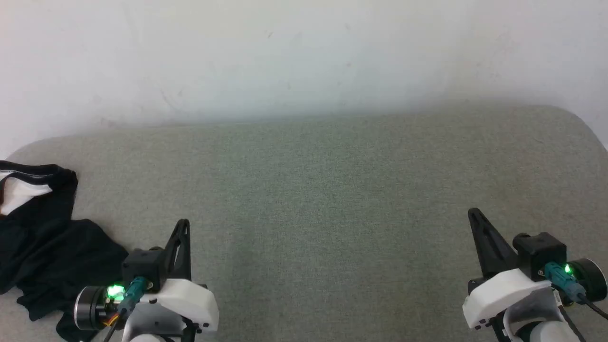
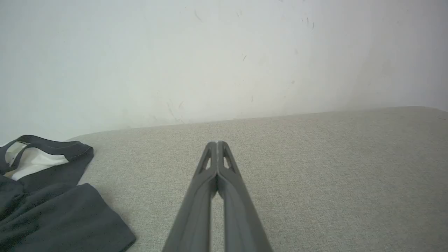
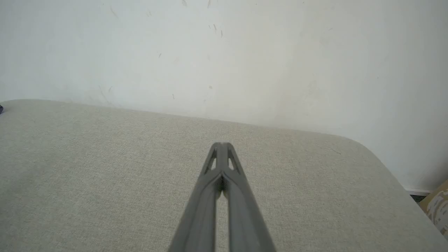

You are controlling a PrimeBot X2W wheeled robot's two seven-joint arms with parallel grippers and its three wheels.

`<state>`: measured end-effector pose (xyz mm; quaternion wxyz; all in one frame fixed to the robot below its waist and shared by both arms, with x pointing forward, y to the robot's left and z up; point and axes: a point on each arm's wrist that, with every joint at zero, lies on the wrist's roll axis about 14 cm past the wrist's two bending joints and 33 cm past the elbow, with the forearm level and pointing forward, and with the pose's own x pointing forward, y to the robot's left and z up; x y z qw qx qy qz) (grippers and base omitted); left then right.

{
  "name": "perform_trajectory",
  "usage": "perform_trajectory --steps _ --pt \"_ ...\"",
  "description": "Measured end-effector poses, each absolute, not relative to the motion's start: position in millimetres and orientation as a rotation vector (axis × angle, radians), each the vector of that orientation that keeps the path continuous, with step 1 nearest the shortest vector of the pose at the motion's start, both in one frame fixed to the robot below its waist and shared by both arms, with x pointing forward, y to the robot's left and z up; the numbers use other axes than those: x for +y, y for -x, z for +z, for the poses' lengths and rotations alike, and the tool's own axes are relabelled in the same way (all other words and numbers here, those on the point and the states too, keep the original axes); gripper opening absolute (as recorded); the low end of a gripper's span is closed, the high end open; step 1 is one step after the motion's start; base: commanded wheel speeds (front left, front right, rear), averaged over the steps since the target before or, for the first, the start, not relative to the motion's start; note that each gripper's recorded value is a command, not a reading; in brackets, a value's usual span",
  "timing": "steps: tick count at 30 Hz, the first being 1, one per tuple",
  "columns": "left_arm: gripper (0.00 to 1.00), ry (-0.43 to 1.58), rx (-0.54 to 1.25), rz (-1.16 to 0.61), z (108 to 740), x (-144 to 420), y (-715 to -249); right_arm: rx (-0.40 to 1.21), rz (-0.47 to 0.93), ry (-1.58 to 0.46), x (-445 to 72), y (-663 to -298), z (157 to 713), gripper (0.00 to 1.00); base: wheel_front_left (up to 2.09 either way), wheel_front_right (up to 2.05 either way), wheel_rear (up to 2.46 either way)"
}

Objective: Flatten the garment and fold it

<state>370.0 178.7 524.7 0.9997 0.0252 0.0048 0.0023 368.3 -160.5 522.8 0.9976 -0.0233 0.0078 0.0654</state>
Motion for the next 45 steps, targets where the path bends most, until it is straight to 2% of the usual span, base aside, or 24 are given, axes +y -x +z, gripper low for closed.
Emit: perform_trajectory --steps 26,27,45 --pt "0.00 -0.050 0.010 0.005 524.7 178.7 -370.0 0.016 0.131 0.047 -160.5 -368.3 522.8 0.00 0.00 0.00 0.00" --pt "1.00 -0.051 0.010 0.004 524.6 178.6 -370.0 0.016 0.131 0.046 -160.6 -368.2 522.7 1.00 0.00 0.00 0.00" --pt "1.00 -0.045 -0.009 0.008 526.8 179.9 -367.6 0.004 0.105 0.025 -169.5 -367.2 522.6 1.00 0.00 0.00 0.00"
